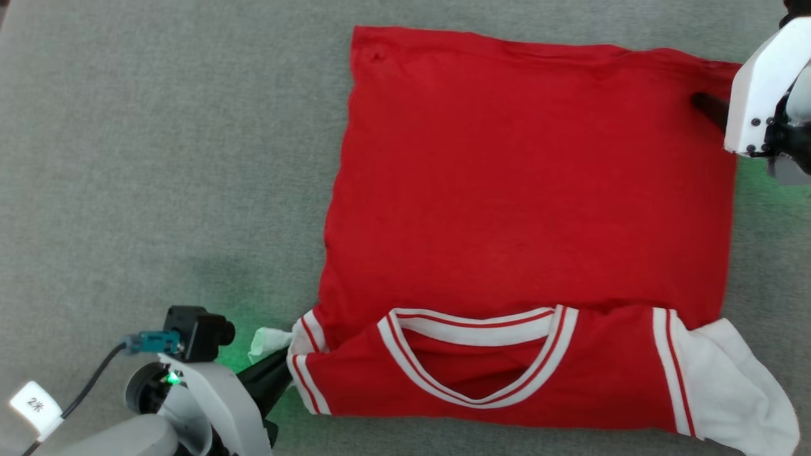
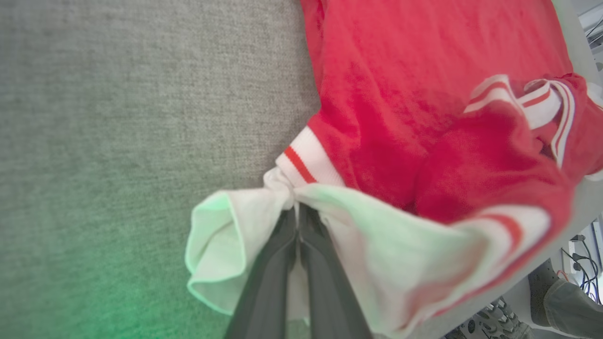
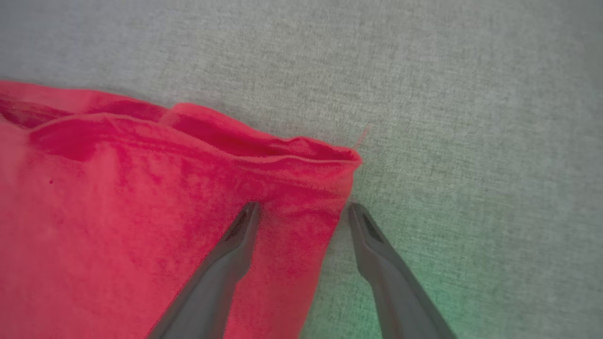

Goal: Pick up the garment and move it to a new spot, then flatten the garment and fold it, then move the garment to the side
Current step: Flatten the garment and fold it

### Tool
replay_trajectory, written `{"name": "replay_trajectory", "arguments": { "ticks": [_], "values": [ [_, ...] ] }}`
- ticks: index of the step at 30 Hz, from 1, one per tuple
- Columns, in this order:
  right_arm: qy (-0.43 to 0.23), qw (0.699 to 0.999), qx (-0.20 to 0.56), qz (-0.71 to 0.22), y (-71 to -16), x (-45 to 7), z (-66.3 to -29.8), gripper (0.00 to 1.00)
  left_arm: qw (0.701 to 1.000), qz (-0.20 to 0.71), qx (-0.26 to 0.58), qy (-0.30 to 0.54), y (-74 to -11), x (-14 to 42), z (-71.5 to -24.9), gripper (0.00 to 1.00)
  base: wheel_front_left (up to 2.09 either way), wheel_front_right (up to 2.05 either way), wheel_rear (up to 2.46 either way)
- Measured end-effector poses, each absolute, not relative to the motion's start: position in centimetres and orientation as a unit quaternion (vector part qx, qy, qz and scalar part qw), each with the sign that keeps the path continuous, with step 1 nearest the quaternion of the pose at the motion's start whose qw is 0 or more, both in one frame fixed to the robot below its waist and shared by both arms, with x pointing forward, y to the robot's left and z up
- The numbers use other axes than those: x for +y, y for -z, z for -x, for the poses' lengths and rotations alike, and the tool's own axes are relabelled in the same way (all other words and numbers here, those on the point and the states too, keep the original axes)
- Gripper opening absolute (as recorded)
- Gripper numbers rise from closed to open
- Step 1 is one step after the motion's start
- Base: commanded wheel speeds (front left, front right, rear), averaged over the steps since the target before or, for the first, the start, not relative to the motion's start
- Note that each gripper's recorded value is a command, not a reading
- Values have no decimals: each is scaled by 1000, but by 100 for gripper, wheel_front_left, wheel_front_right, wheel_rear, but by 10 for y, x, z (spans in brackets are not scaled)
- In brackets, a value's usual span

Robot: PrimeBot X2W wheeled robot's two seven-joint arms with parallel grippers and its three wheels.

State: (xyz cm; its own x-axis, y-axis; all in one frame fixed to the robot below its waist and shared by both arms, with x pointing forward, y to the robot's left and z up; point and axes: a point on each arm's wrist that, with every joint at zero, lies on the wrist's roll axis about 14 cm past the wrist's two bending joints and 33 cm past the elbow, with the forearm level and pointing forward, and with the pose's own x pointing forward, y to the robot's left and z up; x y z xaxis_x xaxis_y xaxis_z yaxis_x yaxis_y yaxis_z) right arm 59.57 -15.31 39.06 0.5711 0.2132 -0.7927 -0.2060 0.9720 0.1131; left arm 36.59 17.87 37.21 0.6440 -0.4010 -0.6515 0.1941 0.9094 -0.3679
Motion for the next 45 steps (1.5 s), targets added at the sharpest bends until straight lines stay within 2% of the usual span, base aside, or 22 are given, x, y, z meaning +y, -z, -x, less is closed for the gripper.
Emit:
{"name": "replay_trajectory", "arguments": {
  "ticks": [1,10,21,32,41,45],
  "values": [
    [-120,882,456,5,-388,-152,-596,0,897,136,387,164,-372,179,-365,0,0,0,0],
    [-128,878,459,45,-393,-148,-597,0,902,150,378,143,-371,186,-363,0,0,0,0],
    [-171,875,445,84,-420,-158,-555,0,912,133,370,121,-383,203,-353,0,0,0,0],
    [-197,871,447,58,-426,-186,-471,0,914,132,357,140,-399,190,-351,0,0,0,0],
    [-165,859,484,2,-392,-209,-391,0,916,131,343,160,-408,178,-353,0,0,0,0],
    [-155,858,490,-20,-380,-205,-373,0,916,132,343,159,-408,178,-353,0,0,0,0]
  ]
}}
